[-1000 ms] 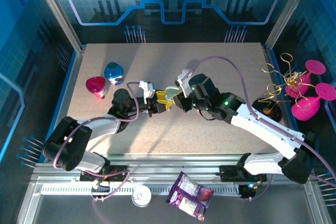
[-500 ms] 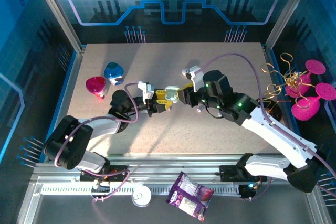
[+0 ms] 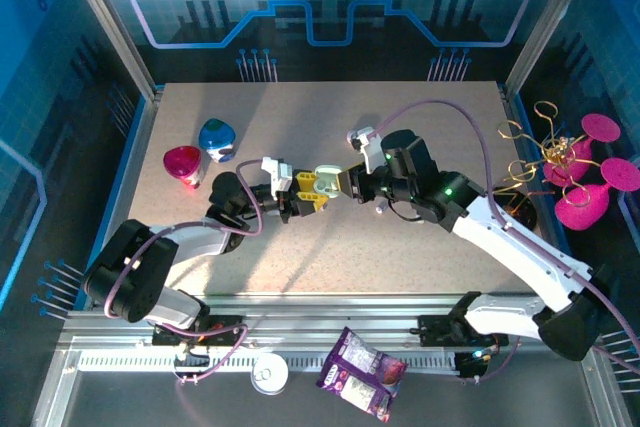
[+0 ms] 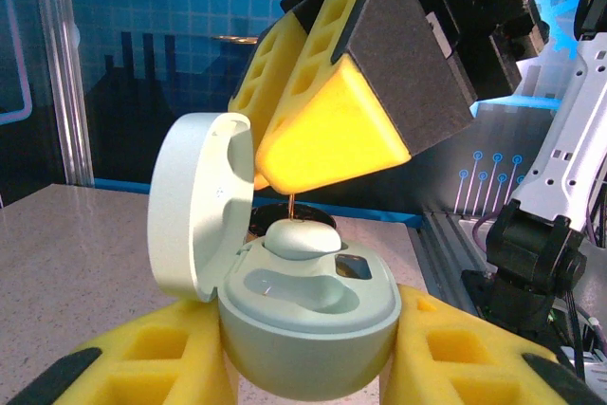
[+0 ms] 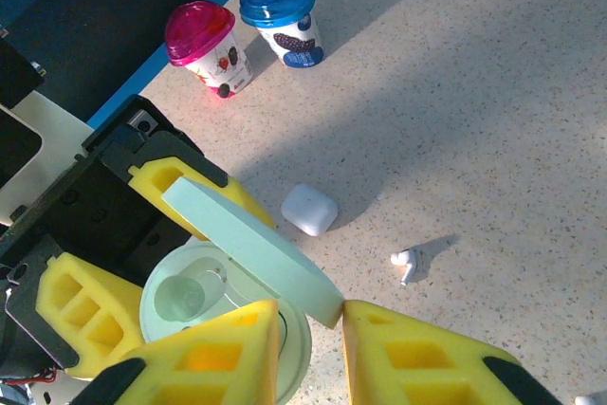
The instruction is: Insert the wireless bluetooth earbuds into the charging case
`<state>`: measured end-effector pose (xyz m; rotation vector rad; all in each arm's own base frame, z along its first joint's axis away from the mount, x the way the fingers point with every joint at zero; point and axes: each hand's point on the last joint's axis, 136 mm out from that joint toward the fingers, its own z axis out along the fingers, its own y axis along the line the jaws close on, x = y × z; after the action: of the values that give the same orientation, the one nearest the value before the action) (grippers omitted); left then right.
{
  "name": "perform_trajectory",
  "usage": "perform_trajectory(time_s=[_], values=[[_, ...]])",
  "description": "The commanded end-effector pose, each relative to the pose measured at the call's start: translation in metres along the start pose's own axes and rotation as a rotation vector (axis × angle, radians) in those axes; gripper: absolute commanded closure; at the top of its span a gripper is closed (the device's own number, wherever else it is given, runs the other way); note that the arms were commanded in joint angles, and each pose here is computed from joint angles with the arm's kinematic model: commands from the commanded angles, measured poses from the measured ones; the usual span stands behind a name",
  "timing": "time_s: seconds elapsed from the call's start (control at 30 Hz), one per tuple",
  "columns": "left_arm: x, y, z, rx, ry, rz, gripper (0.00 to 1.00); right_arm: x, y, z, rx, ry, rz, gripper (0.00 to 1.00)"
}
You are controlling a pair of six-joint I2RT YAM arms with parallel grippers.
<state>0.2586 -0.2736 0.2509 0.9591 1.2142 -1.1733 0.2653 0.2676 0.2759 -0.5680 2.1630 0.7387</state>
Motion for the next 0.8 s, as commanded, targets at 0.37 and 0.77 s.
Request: perform_trajectory(time_s=[0.37, 0.77], values=[[-0.018, -0.017, -0.002, 0.061, -0.039, 0.158, 0.65, -0.006, -0.012, -0.034, -0.030, -0.143, 0.017, 0.50], [-0.031, -0.036, -0.001, 0.182, -0.040, 0.233, 0.63, 0.024, -0.090, -0.038, 0.163, -0.146, 0.309, 0.43]])
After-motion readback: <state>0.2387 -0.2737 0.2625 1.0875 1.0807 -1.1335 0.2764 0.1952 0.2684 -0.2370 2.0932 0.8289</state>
